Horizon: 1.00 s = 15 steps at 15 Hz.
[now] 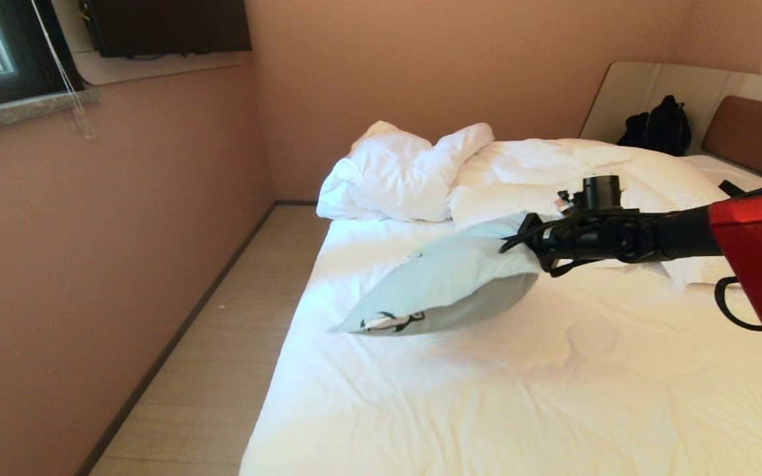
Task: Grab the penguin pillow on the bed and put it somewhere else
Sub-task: Pick up the pillow, then move to the head of the bed
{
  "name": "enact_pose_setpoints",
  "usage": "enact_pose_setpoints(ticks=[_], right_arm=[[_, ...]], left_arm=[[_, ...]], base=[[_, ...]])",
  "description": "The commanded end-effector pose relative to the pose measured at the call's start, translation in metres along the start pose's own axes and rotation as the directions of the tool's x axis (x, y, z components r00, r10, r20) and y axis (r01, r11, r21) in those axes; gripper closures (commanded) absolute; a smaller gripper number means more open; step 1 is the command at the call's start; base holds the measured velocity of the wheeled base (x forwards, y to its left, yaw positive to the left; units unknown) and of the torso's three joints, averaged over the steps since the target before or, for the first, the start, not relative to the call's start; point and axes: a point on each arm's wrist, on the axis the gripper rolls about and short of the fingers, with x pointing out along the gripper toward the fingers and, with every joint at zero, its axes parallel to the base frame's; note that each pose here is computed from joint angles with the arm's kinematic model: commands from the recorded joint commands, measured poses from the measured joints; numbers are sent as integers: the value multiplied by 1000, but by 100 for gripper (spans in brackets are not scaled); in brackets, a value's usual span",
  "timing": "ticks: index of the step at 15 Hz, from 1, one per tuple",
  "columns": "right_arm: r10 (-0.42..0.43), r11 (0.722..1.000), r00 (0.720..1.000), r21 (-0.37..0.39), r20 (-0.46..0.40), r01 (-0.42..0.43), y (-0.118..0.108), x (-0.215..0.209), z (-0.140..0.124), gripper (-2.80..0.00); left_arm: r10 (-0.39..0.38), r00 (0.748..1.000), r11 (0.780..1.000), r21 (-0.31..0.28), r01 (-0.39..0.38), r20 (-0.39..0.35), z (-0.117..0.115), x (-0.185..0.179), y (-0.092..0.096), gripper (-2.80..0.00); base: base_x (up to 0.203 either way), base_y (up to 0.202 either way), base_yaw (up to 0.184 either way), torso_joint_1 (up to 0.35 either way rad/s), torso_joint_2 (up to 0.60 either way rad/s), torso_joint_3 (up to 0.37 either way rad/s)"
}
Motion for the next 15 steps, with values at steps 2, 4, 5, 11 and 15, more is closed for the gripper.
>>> enact_pose_setpoints(ticks=[2,4,5,11,15], right_arm=[[107,965,991,249,-81,-84,22,-43,27,0],[123,966,991,235,-57,-106,37,-63,33,0],[127,967,991,228,-51,-112,44,-70,34,0],[138,988,990,74,-38,-135,58,-88,34,0],[165,979,980,-102,-107,-176,64,-90,19,0]], left_arm=[[-1,1000,1000,-1,1,-1,0,0,0,0],[-1,1000,1000,-1,1,-1,0,0,0,0],[0,1000,1000,-1,0,-1,0,0,0,0],[1,1000,1000,0,-1,-1,0,0,0,0],[1,1000,1000,11,-1,1,0,0,0,0]], base=[[0,0,0,0,0,0],[0,0,0,0,0,0],[0,0,0,0,0,0],[0,0,0,0,0,0],[0,0,0,0,0,0]])
